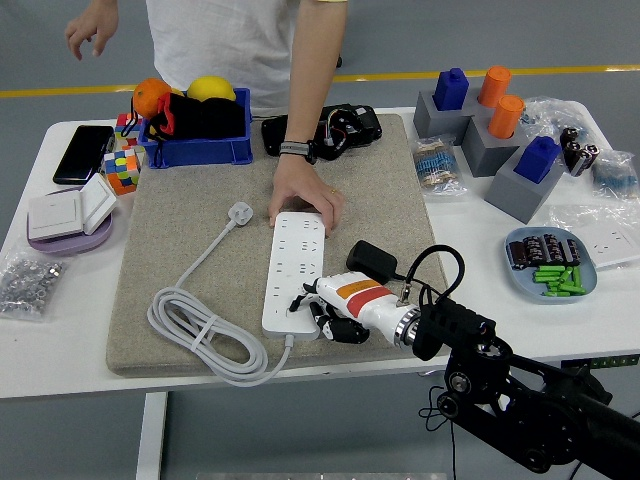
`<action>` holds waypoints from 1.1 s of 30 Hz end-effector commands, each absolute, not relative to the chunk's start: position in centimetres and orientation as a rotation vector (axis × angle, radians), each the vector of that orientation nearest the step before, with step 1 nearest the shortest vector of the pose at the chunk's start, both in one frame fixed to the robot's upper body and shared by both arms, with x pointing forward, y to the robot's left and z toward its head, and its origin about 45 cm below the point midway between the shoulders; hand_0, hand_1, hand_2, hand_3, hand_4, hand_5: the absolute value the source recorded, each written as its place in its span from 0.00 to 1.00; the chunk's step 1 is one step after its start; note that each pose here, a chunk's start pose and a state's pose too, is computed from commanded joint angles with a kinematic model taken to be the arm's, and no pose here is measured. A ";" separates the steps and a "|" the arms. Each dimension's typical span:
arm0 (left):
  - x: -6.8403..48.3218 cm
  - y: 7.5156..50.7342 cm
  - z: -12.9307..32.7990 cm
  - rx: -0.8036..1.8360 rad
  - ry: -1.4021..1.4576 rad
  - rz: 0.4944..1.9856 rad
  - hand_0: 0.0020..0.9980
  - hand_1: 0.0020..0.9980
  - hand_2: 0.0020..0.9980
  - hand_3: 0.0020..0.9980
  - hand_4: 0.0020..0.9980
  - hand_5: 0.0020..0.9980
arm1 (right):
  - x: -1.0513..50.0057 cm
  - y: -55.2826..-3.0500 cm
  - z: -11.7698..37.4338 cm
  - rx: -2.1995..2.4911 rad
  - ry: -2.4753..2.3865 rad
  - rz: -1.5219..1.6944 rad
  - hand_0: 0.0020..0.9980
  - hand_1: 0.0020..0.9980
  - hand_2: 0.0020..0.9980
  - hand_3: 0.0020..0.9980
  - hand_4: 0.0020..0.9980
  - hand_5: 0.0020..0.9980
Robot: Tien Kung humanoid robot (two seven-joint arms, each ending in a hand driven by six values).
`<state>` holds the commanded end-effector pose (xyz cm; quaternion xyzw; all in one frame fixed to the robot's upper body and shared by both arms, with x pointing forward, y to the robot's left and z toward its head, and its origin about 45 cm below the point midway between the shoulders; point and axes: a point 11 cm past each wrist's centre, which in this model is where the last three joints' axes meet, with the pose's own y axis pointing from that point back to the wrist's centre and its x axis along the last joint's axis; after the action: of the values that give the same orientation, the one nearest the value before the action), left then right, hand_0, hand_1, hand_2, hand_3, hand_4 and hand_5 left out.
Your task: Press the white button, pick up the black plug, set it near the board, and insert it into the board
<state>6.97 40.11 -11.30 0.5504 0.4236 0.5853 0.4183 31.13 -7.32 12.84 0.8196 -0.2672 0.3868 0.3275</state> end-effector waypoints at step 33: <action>7.0 40.0 -11.3 1.374 1.066 1.472 0.47 0.50 0.51 0.58 0.60 0.26 | 34.4 -13.3 18.8 2.228 -1.216 0.945 0.78 0.76 0.74 0.77 1.00 0.25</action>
<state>6.99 39.99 -11.34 0.5478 0.4251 0.5868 0.4181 34.42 -13.28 18.78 0.8034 -0.4384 0.3409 0.2148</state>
